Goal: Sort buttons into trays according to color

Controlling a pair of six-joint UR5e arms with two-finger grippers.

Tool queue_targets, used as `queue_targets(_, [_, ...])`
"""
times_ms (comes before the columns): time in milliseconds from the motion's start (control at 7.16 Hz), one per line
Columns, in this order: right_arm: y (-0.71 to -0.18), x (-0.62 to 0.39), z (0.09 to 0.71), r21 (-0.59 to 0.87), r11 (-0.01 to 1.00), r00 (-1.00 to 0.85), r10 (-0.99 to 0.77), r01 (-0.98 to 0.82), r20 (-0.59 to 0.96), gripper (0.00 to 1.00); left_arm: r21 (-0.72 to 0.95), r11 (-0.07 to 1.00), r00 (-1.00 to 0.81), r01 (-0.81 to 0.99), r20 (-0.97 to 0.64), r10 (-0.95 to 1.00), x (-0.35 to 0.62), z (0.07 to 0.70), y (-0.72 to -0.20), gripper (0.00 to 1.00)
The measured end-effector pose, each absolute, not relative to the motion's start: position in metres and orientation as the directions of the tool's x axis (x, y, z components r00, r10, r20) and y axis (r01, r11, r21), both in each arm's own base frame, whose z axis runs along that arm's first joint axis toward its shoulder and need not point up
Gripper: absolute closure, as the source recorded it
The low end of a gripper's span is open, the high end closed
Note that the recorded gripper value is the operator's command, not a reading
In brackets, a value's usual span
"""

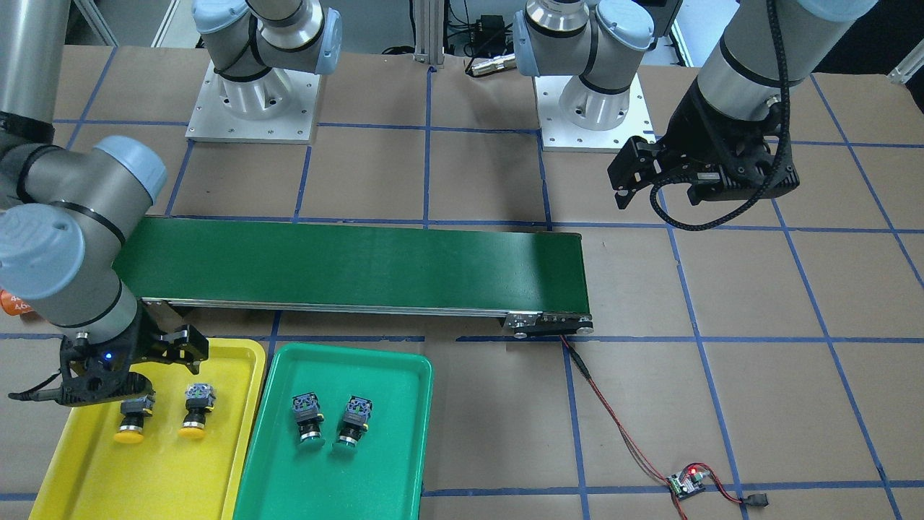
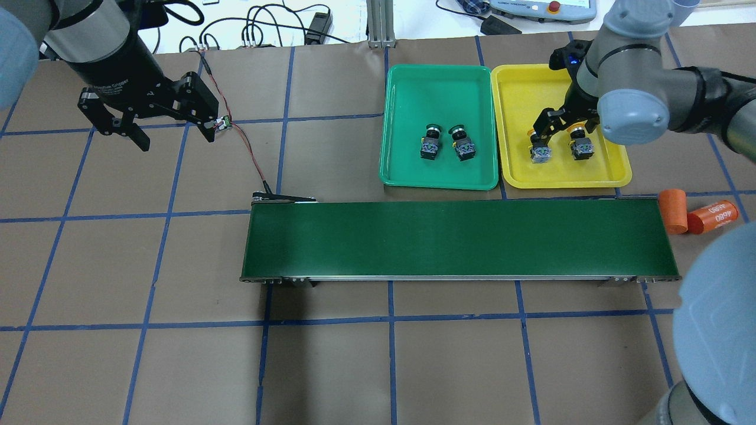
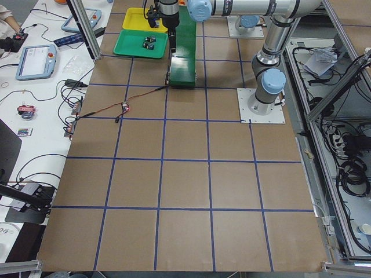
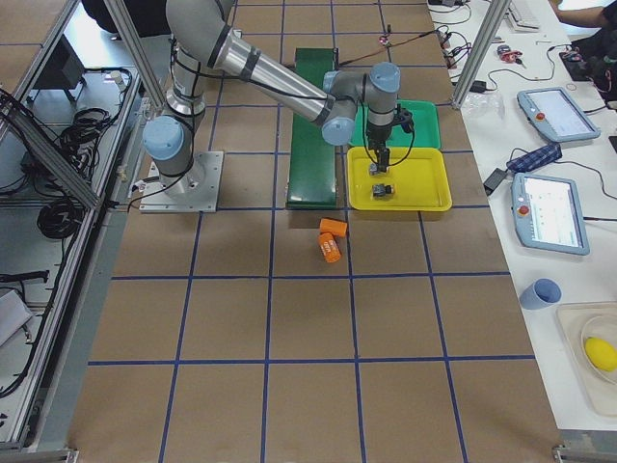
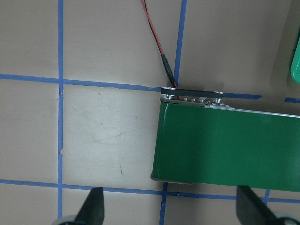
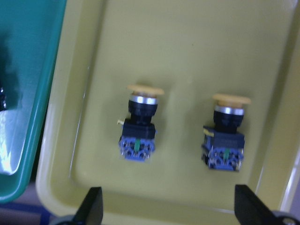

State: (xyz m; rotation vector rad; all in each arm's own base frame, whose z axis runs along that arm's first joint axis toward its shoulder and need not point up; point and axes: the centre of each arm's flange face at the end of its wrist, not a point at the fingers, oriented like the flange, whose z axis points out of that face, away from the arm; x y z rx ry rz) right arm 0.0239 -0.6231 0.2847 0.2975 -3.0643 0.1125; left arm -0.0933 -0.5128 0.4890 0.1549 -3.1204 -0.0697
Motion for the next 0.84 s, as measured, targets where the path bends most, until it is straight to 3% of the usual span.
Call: queue_targets(839, [-0.46,0.063,0.478,0.036,0.999,-0.999,-0.034,-0.032,0.03,0.0,0.051,0.994,-0.995,-0.095,0.005,-0.096,-0.092,0.486,-0.511,0.0])
